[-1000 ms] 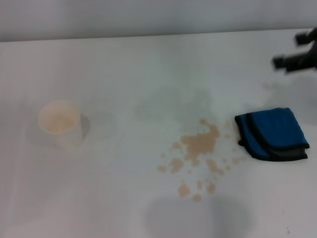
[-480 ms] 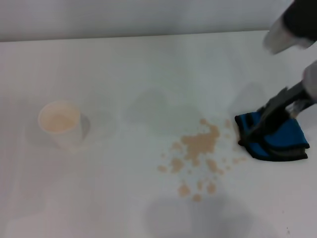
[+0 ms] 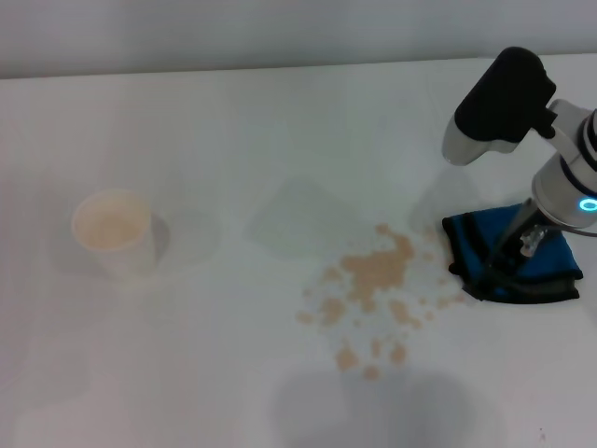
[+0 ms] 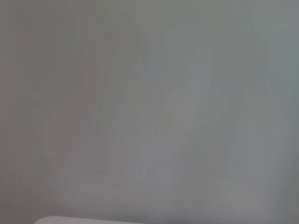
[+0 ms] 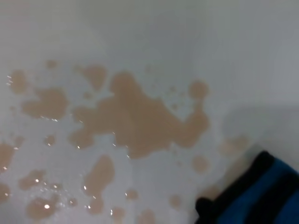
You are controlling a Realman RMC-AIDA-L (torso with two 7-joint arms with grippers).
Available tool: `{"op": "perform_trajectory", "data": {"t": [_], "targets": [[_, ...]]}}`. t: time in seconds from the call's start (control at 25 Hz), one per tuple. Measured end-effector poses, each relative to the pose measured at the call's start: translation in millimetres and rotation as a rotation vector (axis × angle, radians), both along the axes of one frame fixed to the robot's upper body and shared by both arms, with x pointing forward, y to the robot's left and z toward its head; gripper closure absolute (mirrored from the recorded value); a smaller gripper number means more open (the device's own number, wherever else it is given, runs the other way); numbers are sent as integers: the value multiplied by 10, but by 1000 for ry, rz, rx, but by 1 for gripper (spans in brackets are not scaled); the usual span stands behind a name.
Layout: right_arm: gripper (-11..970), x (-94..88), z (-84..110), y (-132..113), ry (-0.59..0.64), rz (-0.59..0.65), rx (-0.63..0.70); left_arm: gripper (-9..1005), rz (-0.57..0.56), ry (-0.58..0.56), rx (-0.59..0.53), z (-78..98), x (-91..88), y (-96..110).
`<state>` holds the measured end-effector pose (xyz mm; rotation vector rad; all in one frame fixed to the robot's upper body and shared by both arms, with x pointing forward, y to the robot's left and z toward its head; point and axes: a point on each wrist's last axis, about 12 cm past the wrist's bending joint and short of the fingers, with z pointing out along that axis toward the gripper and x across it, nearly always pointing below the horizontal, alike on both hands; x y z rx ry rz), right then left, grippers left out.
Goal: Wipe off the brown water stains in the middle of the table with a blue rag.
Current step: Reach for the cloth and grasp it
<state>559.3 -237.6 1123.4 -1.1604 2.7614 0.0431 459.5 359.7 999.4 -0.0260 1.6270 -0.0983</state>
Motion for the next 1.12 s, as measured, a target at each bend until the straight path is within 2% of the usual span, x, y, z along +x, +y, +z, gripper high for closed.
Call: {"op": "perform_trajectory", "data": {"t": [0.44,1.12], "targets": [[102,-33,-179,-6,49,-4,-58,117,-4,-2,1,7,22,-10],[158,-5,-196,-11,65,-17,-70,116,-10,37,-7,-53,2,-42]]}}
